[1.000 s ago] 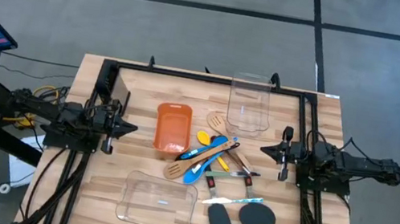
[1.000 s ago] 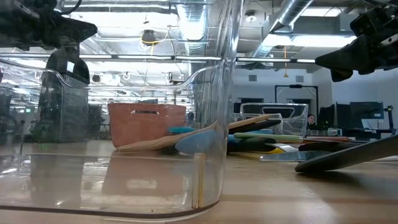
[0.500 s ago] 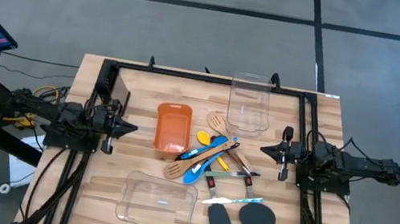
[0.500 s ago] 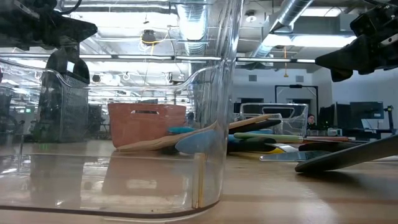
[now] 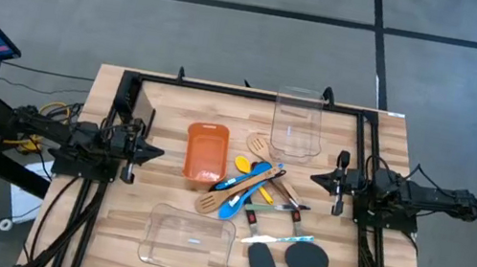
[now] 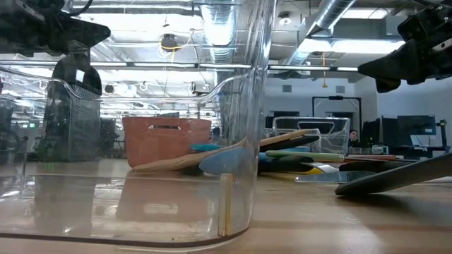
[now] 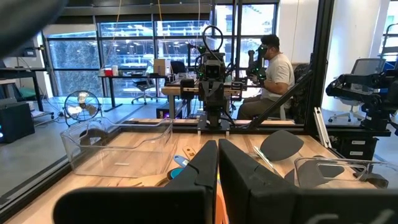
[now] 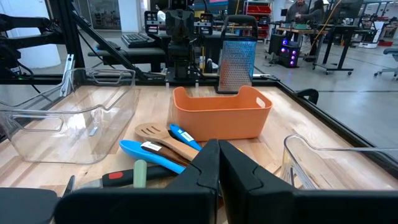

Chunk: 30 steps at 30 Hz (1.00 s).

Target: Pick & Place Kitchen Items

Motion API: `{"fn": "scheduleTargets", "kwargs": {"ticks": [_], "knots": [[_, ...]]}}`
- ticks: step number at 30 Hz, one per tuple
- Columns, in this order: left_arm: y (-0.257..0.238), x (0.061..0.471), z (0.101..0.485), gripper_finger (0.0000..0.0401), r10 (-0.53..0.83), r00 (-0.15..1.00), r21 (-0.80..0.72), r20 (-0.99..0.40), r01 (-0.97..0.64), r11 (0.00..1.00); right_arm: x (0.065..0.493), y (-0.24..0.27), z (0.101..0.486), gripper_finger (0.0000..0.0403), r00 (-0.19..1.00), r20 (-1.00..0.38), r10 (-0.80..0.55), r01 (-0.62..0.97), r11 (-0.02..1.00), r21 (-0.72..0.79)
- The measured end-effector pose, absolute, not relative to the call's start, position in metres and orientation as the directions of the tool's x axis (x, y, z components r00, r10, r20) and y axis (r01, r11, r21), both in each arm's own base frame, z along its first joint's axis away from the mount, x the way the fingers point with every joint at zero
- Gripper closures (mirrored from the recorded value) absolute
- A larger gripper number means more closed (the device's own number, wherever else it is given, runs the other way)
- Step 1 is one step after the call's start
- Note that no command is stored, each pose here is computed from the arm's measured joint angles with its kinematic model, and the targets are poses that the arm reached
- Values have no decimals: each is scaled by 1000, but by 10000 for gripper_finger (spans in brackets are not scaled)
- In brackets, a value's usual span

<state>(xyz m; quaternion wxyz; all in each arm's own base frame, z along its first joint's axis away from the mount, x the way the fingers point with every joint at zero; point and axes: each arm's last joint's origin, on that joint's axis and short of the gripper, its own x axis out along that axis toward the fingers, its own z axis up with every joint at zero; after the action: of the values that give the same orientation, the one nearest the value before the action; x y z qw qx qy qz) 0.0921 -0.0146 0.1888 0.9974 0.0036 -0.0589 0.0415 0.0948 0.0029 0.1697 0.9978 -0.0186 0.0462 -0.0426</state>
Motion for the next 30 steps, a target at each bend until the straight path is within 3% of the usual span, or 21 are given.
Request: {"fn": "scheduleTargets", "kwargs": {"ticks": [30], "knots": [[-15, 92, 190, 398, 83, 988, -1, 128, -83, 997, 95, 3, 170, 403, 992, -90, -87, 83, 996, -41]]}}
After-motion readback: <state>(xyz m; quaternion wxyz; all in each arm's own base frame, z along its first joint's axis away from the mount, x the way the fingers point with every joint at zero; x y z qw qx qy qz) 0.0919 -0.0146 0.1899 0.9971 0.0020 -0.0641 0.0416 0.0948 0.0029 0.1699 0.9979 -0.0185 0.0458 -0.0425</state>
